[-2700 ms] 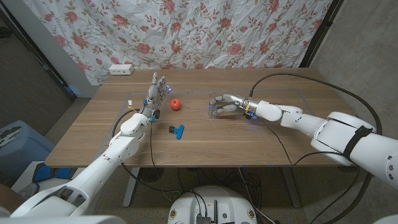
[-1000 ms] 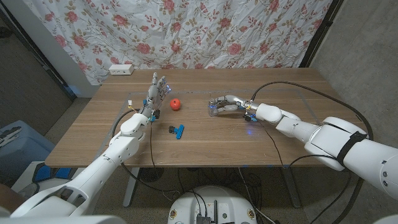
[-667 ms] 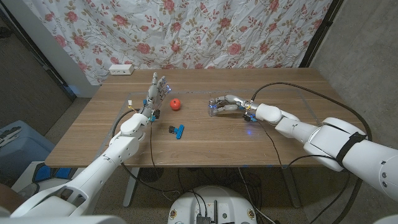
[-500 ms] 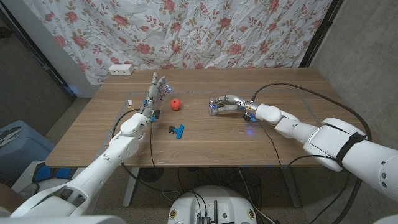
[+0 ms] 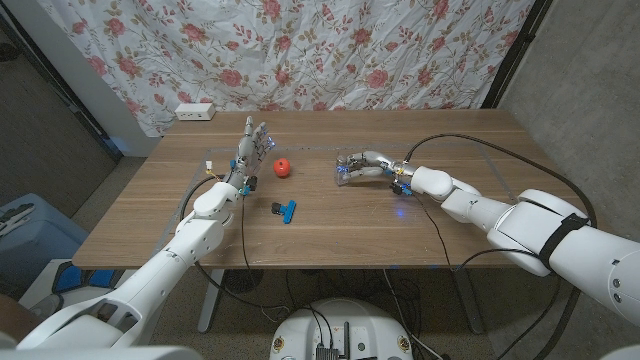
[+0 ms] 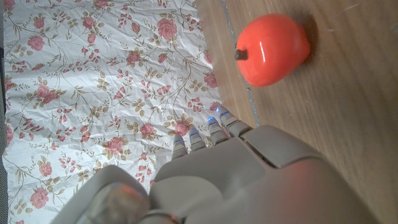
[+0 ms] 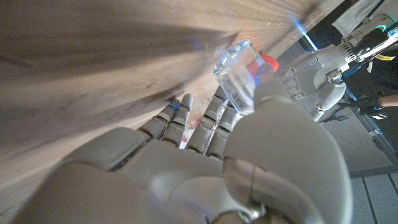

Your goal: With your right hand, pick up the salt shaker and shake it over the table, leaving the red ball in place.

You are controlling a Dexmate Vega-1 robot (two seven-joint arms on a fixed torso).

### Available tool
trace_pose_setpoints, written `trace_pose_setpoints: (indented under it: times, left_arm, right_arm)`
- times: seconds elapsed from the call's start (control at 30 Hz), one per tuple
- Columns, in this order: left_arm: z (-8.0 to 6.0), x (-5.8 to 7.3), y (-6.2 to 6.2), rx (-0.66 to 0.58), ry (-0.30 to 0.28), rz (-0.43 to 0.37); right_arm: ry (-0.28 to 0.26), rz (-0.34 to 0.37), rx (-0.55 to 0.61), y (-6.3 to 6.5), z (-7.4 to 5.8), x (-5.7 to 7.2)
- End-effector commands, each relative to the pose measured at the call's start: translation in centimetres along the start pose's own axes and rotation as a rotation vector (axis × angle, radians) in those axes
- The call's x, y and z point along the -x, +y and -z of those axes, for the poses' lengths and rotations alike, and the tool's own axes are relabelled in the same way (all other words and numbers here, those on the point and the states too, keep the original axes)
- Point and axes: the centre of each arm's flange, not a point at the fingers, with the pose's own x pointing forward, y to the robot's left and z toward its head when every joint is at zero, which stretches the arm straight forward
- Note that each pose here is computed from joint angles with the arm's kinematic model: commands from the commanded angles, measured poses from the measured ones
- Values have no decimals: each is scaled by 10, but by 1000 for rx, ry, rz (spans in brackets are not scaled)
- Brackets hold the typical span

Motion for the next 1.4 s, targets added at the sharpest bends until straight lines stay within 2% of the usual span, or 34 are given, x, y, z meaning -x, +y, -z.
trace_pose_setpoints:
  times: [0.03,0.47,0.97,1.4]
  left_arm:
    - [0,0,0,0,0,0]
    - [0,0,0,0,0,0]
    - [0,0,0,0,0,0]
    - [0,0,0,0,0,0]
  right_arm:
    - [-50,25,8,-7,-7,5]
    - [-131,93,67,-13,-20,15]
    - [-147,206,131,-17,-34,27]
    - [-171,320,173,-18,-46,32]
